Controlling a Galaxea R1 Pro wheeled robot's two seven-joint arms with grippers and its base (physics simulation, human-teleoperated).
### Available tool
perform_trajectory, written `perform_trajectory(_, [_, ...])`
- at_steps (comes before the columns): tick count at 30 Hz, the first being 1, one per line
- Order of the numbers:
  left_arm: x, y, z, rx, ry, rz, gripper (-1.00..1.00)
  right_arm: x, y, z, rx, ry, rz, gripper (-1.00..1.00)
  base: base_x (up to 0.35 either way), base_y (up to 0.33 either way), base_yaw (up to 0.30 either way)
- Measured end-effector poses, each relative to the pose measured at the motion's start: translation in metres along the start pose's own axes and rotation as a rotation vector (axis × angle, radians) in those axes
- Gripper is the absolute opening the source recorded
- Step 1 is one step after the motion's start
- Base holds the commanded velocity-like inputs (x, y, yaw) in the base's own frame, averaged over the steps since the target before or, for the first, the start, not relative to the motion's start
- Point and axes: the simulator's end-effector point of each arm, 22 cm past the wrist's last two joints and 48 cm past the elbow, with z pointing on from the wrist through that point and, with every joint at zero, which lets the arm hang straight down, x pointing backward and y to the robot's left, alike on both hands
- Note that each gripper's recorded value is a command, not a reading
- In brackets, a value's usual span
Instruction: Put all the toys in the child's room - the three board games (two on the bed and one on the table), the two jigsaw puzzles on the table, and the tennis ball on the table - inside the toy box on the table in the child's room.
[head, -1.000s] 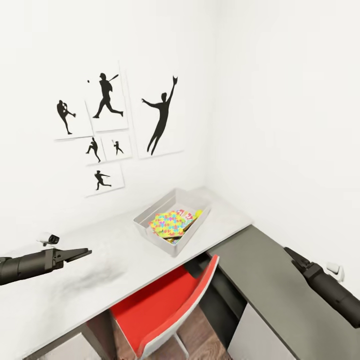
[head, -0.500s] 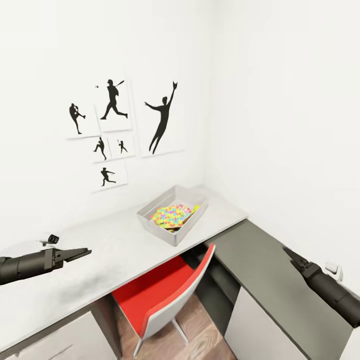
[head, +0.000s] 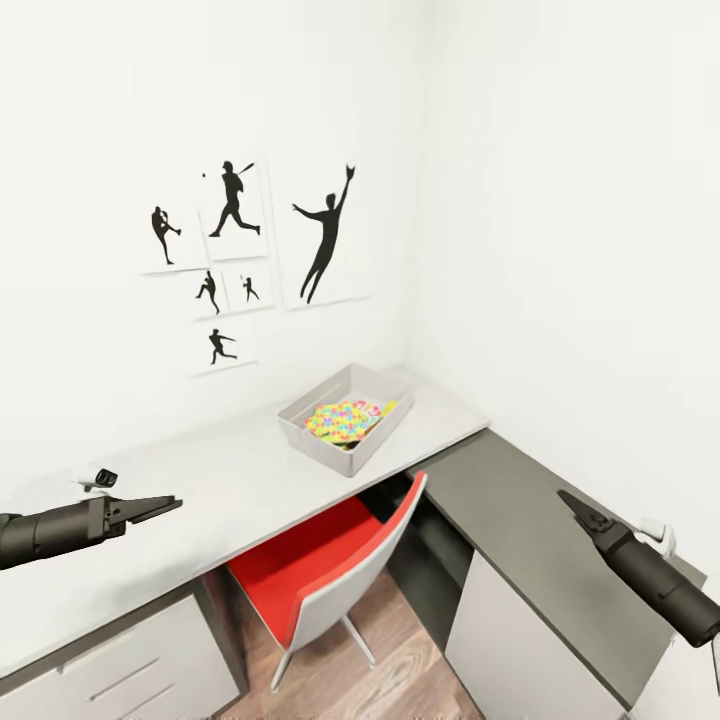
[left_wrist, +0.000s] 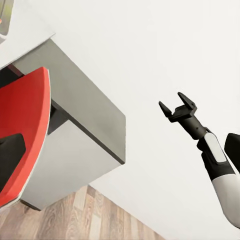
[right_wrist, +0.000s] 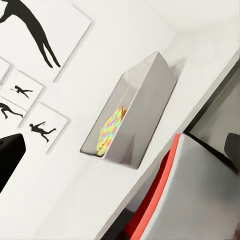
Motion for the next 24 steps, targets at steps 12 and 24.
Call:
perform_trajectory(12, [-0.002,-0.009,-0.002,0.02,-0.002,0.01,1.0,-0.003,0.006,-0.001,-0.016,-0.01,-0.006,1.0,-0.163,0.0,-0.194])
perform_trajectory(24, [-0.004,-0.014,-0.006,0.02,-0.006,0.022,1.0,-0.005,0.008,-0.003,-0.016,-0.015,-0.008,1.0,-0.003,0.0,-0.225])
